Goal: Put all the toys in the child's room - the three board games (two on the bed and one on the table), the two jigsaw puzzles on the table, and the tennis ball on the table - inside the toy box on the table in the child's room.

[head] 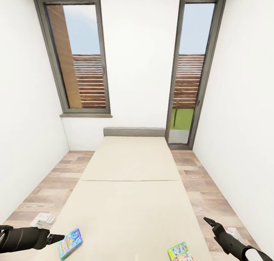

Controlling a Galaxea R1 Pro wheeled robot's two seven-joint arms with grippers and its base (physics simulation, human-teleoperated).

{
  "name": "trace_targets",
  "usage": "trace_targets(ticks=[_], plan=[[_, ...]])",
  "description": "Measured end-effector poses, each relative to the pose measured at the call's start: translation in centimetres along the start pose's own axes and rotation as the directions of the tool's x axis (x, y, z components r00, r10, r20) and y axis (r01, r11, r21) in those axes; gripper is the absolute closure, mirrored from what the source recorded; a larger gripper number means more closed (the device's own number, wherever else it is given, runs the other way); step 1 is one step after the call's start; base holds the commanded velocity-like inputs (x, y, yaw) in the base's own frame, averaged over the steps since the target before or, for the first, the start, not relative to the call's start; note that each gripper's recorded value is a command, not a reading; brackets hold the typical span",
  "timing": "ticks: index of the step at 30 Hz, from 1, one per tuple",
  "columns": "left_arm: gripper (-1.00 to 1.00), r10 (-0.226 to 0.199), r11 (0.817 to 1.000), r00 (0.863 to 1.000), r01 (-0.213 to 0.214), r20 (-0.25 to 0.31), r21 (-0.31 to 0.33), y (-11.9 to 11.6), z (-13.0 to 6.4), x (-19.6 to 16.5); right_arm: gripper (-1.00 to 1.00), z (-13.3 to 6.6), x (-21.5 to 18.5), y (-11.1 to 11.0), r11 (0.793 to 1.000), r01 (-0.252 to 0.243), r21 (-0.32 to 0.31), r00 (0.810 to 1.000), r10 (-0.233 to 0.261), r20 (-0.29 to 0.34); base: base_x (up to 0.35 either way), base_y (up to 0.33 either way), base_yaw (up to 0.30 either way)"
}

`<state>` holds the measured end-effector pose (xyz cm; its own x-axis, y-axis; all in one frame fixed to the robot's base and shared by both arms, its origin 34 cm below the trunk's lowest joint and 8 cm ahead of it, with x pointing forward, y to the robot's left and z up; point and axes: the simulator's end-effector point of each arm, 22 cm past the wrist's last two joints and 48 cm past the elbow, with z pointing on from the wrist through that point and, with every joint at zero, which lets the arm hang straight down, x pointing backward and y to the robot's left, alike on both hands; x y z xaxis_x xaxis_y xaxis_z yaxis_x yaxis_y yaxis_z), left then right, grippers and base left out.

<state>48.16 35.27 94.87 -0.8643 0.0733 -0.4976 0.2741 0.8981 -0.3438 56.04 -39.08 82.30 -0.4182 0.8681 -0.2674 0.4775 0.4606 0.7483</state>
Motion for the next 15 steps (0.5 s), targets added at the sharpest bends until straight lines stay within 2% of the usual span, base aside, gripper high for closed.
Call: trace_targets(ticks=[15], plan=[[-1.0,-0.001,1.0,1.0,0.001,0.001,0.003,-0.17,0.13,0.02,-1.0,0.02,0.07,-0.02,1.0,0.001,0.0,1.0,-0.001,0.001,0.088,0.022,0.0]])
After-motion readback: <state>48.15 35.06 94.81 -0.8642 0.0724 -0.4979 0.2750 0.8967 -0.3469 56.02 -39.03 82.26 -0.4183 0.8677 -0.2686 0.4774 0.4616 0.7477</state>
